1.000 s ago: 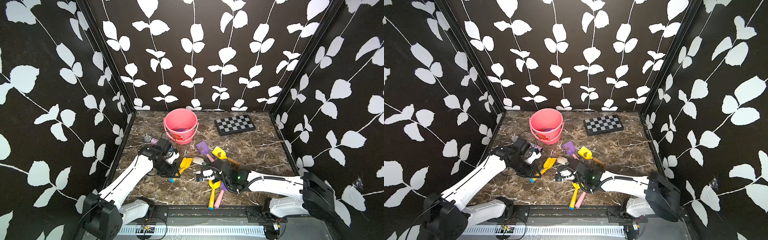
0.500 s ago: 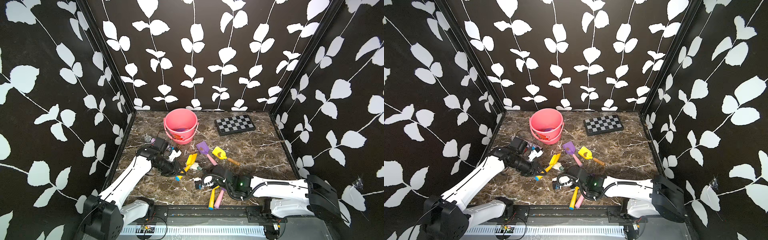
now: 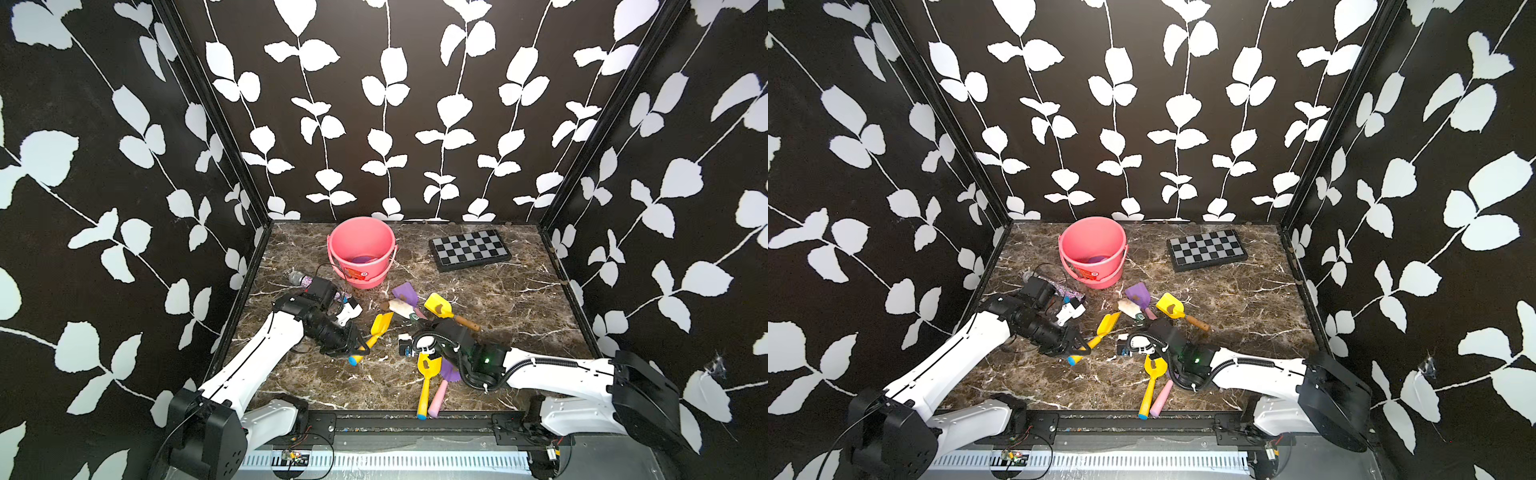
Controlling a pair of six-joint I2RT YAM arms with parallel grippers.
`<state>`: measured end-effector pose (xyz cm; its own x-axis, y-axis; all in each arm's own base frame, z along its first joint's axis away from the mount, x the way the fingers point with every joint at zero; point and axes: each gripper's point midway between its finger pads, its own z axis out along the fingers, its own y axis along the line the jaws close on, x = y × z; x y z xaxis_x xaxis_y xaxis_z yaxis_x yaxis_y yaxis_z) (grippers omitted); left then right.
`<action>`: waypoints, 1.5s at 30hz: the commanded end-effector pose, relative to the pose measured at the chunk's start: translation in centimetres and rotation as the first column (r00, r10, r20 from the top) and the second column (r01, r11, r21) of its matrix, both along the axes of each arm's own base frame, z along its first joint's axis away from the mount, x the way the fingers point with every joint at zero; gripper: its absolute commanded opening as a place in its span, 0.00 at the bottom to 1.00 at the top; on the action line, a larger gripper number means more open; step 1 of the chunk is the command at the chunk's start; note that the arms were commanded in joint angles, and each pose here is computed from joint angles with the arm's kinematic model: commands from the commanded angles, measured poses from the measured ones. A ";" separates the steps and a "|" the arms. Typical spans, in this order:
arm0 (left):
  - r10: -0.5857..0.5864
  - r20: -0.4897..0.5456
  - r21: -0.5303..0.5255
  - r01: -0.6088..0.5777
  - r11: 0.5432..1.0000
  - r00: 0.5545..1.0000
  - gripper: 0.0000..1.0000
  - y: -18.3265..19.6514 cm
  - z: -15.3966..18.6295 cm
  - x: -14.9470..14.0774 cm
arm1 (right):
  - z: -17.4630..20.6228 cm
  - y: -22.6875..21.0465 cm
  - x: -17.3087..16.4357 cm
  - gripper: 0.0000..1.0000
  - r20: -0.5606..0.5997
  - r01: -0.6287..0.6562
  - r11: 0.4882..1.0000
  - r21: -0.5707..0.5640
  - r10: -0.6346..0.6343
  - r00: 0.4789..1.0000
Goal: Brush the soil off the hand trowel and place it into the bucket
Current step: Place the hand trowel in the bucket.
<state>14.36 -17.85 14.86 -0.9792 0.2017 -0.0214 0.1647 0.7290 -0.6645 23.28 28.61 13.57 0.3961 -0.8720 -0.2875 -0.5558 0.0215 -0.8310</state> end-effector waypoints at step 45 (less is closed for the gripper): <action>-0.322 0.490 0.674 -0.118 0.729 0.810 0.00 3.5 9.1 25.9 | 2.7 -2.7 -0.5 0.00 -0.694 0.541 0.712 0.447 -0.106 0.712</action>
